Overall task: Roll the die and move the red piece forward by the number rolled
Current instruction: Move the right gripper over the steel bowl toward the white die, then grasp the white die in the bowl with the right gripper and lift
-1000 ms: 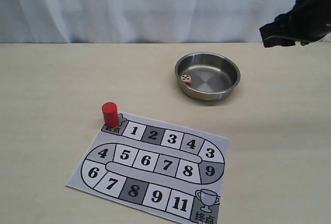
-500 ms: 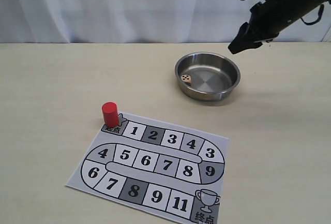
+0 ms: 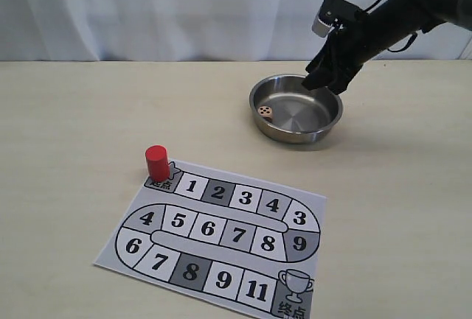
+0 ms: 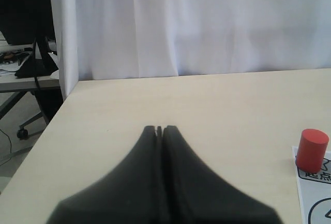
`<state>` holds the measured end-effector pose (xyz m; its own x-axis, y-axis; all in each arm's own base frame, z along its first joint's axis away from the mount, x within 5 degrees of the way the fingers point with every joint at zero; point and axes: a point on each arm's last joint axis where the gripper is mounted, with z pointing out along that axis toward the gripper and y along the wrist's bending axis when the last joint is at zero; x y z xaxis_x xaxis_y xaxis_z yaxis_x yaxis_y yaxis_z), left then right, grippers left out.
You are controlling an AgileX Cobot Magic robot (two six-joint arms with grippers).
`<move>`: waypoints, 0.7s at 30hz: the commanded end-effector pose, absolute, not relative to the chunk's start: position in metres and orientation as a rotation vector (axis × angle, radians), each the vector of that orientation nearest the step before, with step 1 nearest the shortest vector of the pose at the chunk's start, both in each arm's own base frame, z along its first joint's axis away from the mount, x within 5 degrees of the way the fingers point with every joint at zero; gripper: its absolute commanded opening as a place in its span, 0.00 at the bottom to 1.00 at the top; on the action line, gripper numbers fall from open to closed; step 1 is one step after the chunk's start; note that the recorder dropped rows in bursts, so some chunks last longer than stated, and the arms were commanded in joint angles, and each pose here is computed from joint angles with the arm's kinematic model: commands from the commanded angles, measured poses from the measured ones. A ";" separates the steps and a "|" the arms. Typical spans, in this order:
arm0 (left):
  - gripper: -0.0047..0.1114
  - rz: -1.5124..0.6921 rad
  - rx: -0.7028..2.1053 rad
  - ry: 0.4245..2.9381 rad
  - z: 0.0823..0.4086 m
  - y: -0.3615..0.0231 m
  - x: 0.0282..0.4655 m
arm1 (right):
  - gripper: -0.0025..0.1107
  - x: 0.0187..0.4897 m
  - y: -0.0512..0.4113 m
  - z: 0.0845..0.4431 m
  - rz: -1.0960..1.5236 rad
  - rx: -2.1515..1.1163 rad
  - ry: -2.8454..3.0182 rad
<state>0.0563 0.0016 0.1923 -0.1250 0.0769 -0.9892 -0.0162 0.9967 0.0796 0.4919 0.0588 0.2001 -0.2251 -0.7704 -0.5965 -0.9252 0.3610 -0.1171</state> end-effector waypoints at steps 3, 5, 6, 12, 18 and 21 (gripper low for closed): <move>0.04 0.075 0.042 1.672 0.196 0.001 0.056 | 0.36 0.501 0.067 0.189 0.395 -1.440 1.939; 0.04 0.075 0.042 1.672 0.196 0.001 0.056 | 0.36 0.502 0.069 0.183 0.398 -1.463 1.924; 0.04 0.075 0.042 1.672 0.196 0.001 0.056 | 0.36 0.502 0.070 0.181 0.391 -1.481 1.911; 0.04 0.075 0.042 1.667 0.197 0.001 0.056 | 0.38 0.505 0.082 0.166 0.371 -1.538 1.865; 0.04 0.075 0.042 1.667 0.197 0.001 0.056 | 0.59 0.509 0.096 0.158 0.321 -1.523 1.857; 0.04 0.075 0.042 1.667 0.197 0.001 0.056 | 0.58 0.508 0.105 0.153 0.320 -1.550 1.839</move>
